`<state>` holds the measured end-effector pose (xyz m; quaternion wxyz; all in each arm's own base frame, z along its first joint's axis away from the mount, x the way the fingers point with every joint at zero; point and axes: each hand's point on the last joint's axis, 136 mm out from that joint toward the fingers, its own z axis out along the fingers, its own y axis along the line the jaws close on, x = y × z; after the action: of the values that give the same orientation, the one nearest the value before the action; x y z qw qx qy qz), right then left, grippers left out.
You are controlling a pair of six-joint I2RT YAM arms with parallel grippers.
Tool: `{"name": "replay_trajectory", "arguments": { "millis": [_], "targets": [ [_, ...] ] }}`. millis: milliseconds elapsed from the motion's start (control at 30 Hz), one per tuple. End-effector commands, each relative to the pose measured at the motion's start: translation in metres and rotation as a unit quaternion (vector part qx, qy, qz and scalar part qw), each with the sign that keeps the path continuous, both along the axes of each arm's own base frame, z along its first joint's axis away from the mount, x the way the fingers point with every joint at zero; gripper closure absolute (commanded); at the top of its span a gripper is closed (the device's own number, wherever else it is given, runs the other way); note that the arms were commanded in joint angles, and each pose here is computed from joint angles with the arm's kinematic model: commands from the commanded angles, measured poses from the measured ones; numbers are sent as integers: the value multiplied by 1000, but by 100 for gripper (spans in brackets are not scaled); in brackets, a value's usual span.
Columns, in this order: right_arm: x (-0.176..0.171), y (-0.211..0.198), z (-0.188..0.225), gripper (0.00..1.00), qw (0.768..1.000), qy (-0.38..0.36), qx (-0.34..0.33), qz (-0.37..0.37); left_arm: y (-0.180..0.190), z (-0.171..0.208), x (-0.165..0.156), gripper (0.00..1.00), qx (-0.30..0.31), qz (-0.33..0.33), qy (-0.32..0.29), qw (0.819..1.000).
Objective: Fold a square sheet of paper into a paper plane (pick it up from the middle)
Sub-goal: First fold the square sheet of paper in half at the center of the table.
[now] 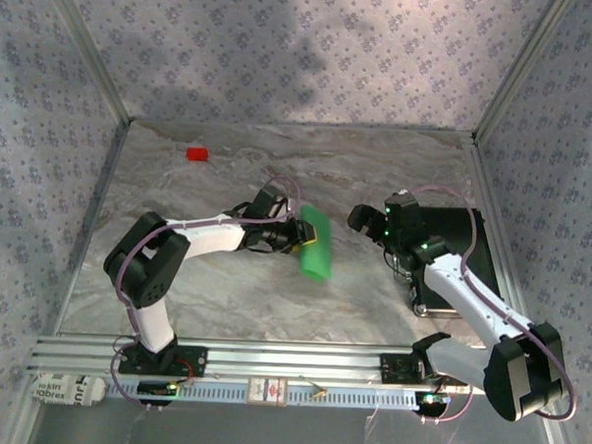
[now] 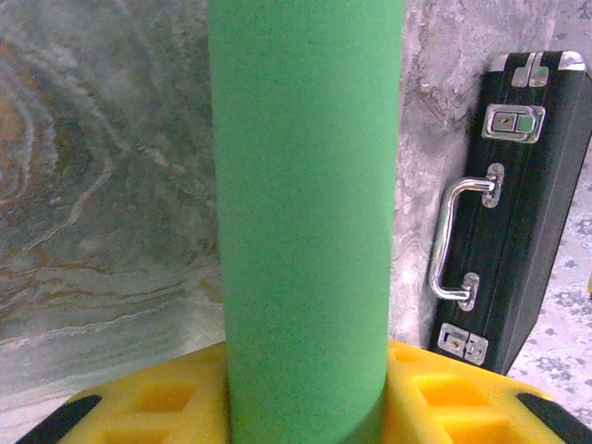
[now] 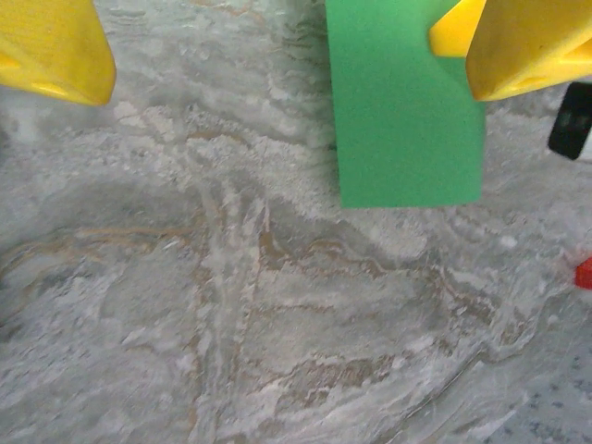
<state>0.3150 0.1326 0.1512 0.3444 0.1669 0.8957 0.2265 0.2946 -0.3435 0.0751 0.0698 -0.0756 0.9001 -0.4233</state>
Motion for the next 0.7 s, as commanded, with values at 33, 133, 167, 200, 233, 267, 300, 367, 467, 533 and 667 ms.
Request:
{"name": "replay_trajectory", "arguments": {
  "millis": [33,133,167,200,233,267,300,367,467,533,667],
  "targets": [
    [2,26,5,1,997,-3,52,60,3,3,7,62,-31,22,-6,999],
    [1,38,5,3,994,-3,68,90,12,-10,5,62,-8,28,-1,1000],
    [2,41,6,3,993,-5,72,97,15,-13,4,62,-1,29,0,1000],
    [1,44,5,4,992,-3,75,102,18,-18,3,62,9,32,2,999],
    [1,45,2,4,992,5,71,102,21,-22,1,62,20,31,3,999],
    [0,43,-4,5,993,19,64,96,24,-26,1,61,31,32,5,999],
    [-1,40,-11,6,994,39,52,91,28,-30,-1,60,45,32,6,998],
    [-3,41,-19,7,993,60,44,97,34,-36,-2,59,65,30,6,997],
    [-4,46,-24,8,991,68,55,102,38,-40,-2,57,86,26,6,996],
    [-3,47,-25,8,991,70,56,100,42,-42,-3,55,108,20,5,994],
    [-3,48,-24,8,991,71,54,102,52,-39,-3,48,142,13,-7,990]
  ]
}}
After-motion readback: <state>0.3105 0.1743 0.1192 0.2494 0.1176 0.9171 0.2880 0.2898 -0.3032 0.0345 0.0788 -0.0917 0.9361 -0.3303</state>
